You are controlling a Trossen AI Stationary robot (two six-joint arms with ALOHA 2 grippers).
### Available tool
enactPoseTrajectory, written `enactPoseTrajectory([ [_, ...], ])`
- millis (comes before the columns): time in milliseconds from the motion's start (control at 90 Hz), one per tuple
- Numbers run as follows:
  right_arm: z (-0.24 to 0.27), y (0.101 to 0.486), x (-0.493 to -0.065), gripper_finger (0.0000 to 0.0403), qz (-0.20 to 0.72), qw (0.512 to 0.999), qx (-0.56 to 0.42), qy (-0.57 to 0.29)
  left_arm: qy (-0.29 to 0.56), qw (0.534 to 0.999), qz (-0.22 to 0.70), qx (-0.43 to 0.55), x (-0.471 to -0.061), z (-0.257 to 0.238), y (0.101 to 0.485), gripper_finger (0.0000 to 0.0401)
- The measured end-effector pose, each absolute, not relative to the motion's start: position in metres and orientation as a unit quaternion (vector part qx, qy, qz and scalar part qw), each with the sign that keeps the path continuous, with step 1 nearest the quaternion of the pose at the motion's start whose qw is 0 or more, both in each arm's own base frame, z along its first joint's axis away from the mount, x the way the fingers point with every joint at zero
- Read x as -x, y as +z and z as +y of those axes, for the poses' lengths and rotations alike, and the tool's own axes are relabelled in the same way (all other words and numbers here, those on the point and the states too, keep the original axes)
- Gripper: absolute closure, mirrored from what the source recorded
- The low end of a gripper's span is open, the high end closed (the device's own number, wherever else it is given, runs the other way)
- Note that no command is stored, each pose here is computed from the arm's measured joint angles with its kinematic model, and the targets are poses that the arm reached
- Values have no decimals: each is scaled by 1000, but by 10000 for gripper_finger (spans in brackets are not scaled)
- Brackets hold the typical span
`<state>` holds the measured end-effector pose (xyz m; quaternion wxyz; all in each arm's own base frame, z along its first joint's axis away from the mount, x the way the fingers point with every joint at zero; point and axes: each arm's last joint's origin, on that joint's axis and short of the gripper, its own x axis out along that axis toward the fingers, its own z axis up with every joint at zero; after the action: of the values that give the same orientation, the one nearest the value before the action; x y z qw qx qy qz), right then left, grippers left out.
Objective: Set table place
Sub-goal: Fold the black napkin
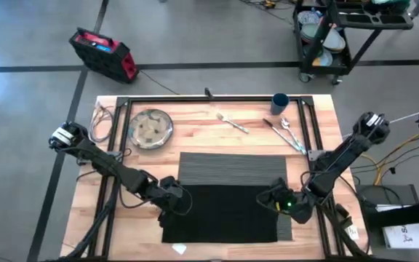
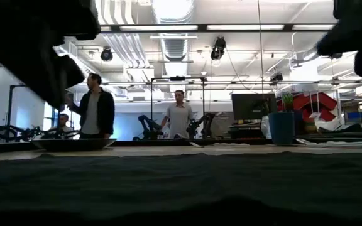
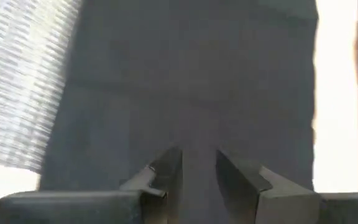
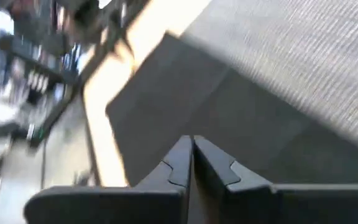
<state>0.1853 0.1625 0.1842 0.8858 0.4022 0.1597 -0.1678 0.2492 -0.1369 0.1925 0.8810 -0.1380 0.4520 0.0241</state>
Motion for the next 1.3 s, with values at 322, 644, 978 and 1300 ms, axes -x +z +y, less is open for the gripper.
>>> enactPoseTrajectory([
  [322, 139, 178, -204, 403, 56, 869, -402, -282, 255, 915, 267, 163, -272, -109, 198, 324],
  [644, 120, 178, -221, 403, 186, 869, -403, -219, 143, 931, 256, 215, -312, -84, 193, 326],
  [978, 134, 174, -217, 403, 437, 800, -409, 50, -145, 895, 342, 245, -318, -90, 188, 326],
  [1300, 120, 176, -224, 403, 275, 853, -422, -139, 25, 894, 296, 336, -318, -80, 196, 326],
])
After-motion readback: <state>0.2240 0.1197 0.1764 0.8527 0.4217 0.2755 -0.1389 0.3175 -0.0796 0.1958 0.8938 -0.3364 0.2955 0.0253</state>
